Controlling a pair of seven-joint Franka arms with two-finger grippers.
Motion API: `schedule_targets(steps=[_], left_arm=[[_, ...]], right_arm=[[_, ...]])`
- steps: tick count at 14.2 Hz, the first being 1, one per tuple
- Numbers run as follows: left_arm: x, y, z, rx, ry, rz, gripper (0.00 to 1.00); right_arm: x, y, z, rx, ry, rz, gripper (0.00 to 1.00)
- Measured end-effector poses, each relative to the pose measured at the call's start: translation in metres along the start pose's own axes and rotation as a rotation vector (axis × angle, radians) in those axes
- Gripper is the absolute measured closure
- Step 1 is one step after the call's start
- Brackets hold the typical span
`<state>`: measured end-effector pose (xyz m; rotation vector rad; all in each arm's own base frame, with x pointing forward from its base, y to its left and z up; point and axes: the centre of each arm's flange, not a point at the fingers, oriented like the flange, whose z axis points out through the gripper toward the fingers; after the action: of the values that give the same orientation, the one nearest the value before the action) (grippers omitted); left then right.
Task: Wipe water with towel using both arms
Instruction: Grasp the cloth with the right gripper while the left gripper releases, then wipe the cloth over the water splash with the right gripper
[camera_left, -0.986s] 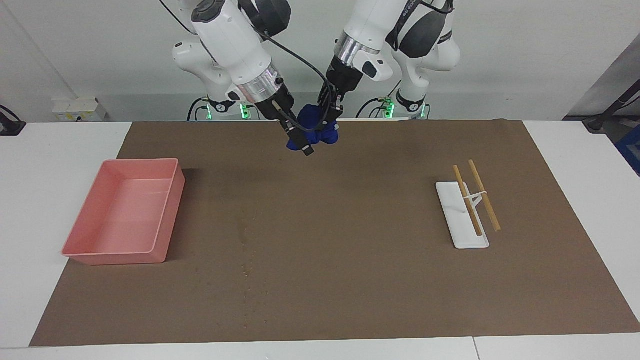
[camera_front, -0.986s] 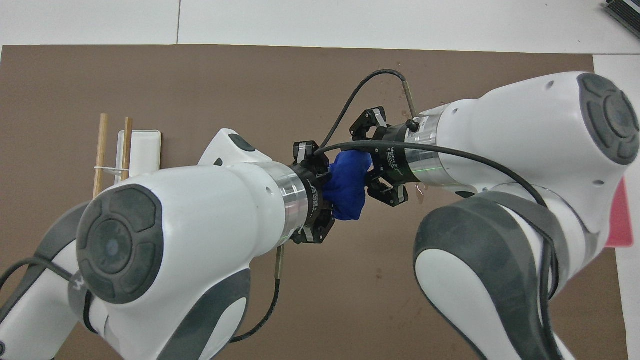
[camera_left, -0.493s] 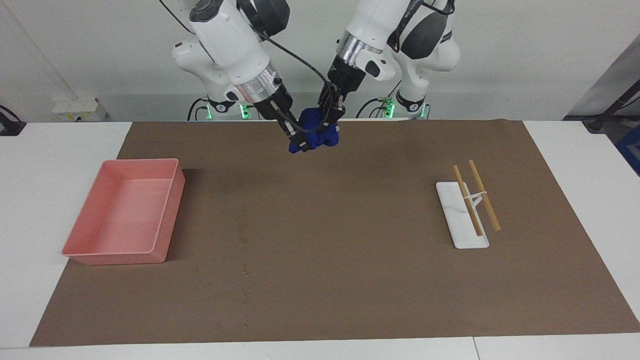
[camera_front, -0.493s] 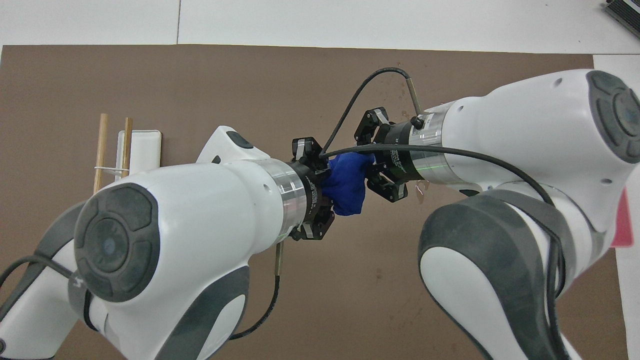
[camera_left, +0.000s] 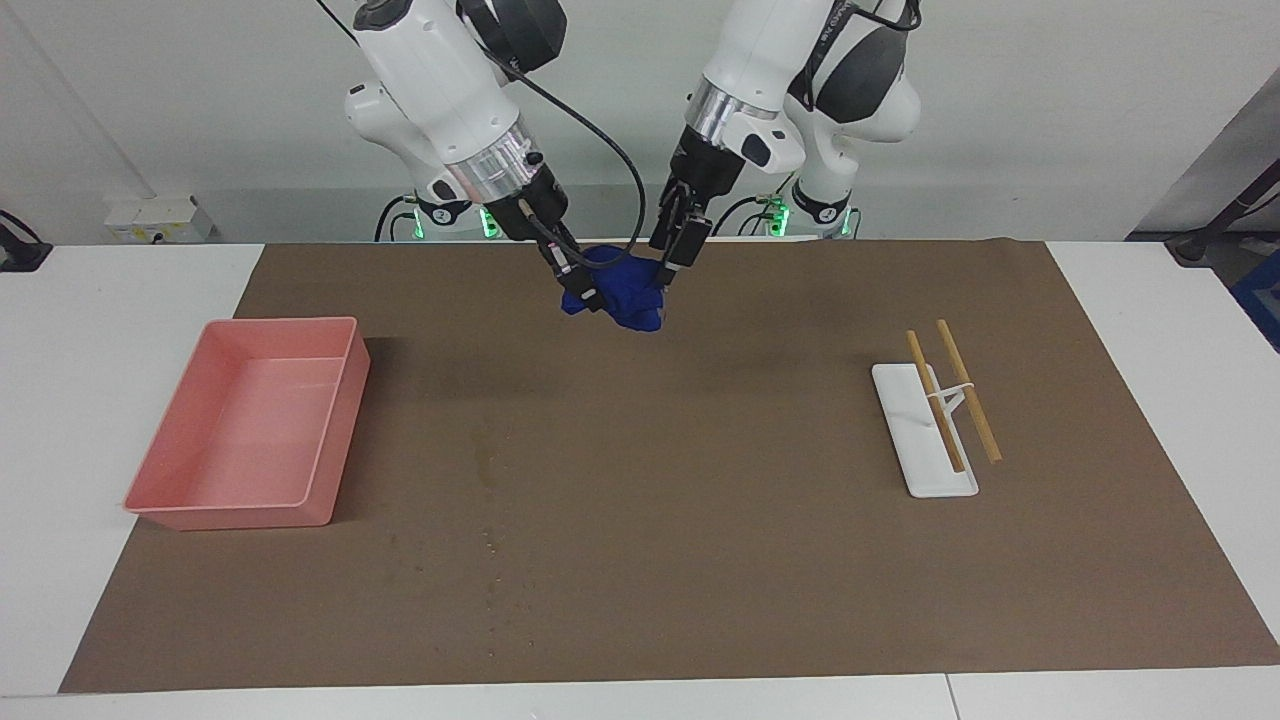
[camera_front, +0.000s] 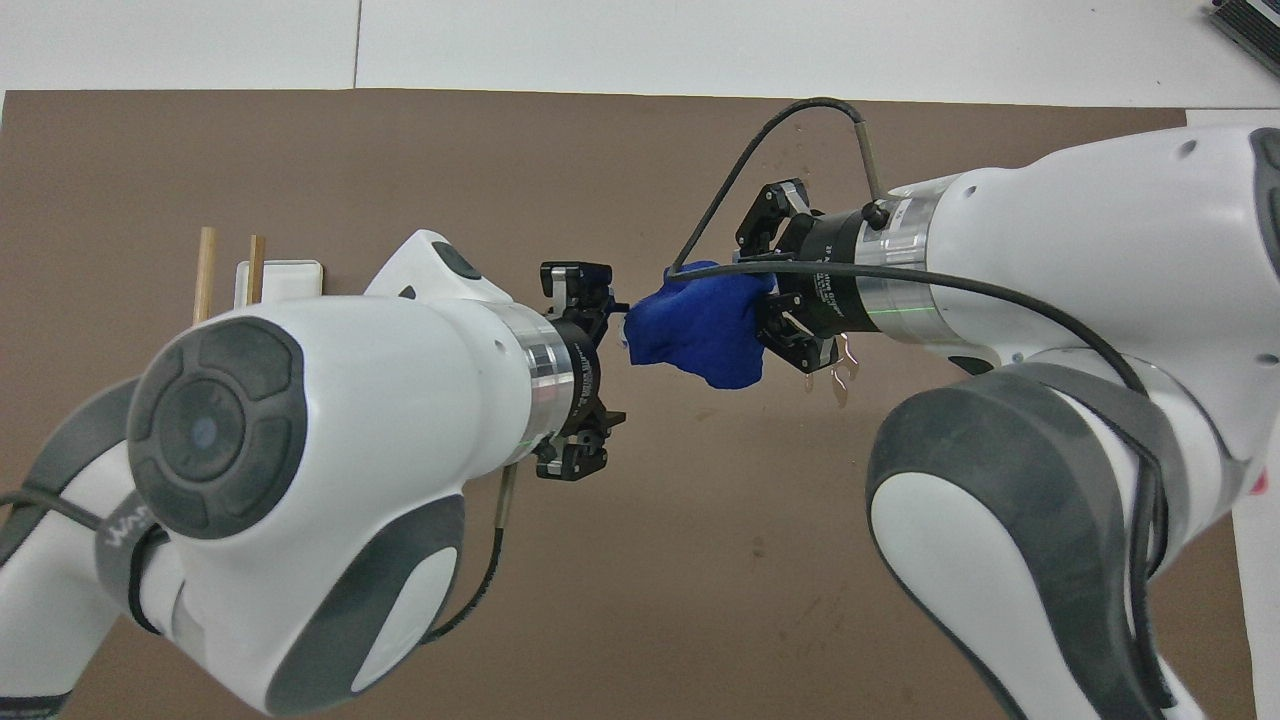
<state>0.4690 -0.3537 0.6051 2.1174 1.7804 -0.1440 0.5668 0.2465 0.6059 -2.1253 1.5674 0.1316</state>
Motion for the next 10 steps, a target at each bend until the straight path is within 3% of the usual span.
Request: schedule_targets(steps=[1,5,10], left_arm=[[0.021,0.004,0.0,0.039,0.025,0.054,0.0],[0.119,0.027,-0.014,0.139,0.071,0.267,0.0],[0.222,0.027,-0.042,0.268,0.102,0.548,0.0]], right_arm=[[0.007,-0.004,-0.002,0.024,0.009,-0.003,0.82],[0.071,-0.021,-0.003,0.107,0.064,-0.083,0.82],[0.168,-0.048,0.064,0.15,0.154,-0.232,0.82]])
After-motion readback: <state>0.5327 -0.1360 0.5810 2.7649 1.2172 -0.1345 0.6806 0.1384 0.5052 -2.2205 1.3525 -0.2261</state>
